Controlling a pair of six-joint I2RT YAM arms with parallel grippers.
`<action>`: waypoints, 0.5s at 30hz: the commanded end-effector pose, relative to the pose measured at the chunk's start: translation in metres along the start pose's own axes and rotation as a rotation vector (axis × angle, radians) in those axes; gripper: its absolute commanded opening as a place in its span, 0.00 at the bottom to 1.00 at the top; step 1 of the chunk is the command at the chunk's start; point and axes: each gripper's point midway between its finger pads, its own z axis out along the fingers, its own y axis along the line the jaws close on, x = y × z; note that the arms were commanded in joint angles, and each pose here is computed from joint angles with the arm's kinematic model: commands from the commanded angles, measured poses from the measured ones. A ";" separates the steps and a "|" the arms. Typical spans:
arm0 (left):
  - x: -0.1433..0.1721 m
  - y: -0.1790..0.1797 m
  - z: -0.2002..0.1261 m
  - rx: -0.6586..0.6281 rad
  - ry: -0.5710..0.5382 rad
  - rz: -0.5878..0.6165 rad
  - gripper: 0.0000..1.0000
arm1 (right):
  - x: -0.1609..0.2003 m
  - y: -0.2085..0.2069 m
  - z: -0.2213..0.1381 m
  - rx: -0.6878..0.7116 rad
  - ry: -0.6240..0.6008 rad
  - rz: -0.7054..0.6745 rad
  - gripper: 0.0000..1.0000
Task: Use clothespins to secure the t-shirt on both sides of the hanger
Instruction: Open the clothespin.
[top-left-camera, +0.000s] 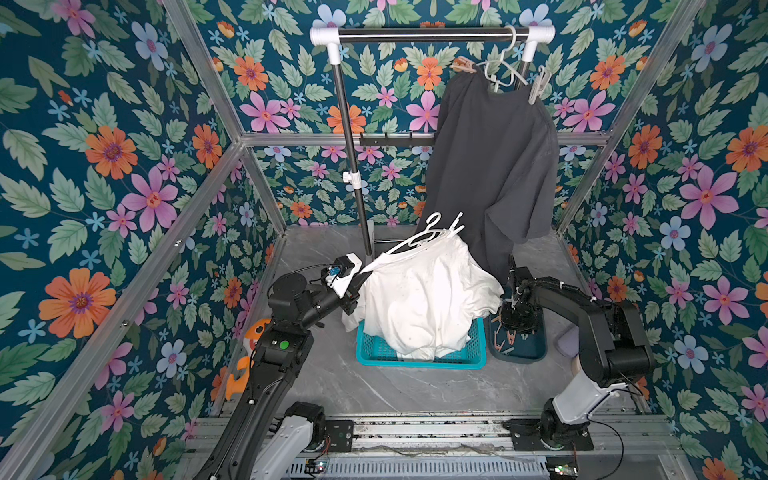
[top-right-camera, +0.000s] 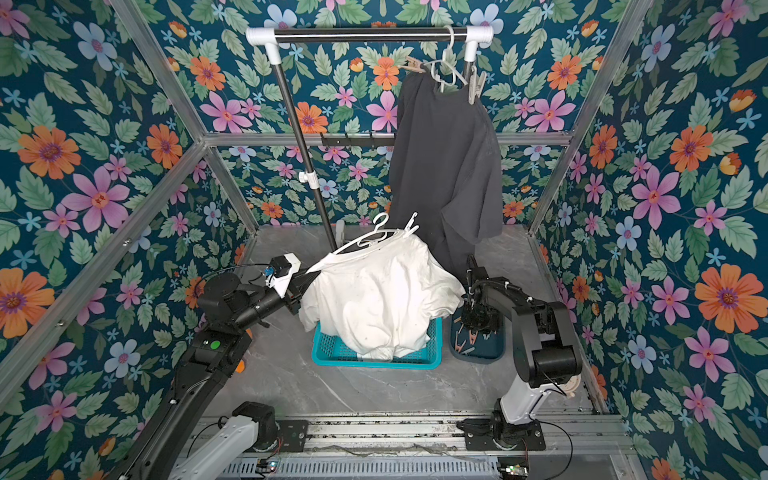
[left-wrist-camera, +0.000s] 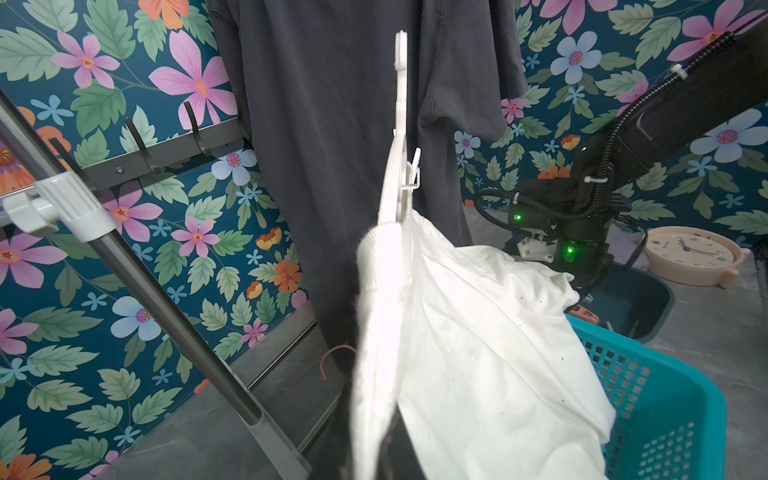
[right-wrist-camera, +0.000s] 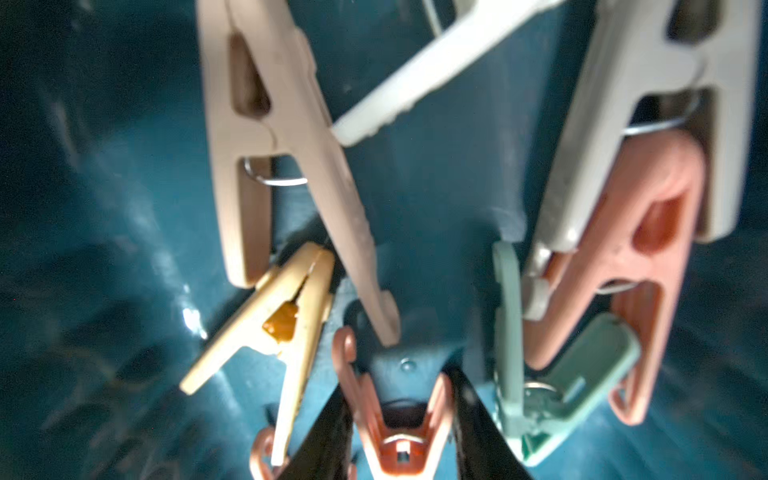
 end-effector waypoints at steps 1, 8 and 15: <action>-0.016 0.003 -0.002 -0.016 -0.058 0.038 0.00 | 0.012 -0.005 0.007 0.044 0.066 0.014 0.39; -0.016 0.003 -0.003 -0.020 -0.057 0.040 0.00 | 0.019 -0.004 0.005 0.073 0.070 0.017 0.42; -0.016 0.003 -0.003 -0.020 -0.060 0.042 0.00 | 0.022 -0.003 0.007 0.076 0.072 0.028 0.37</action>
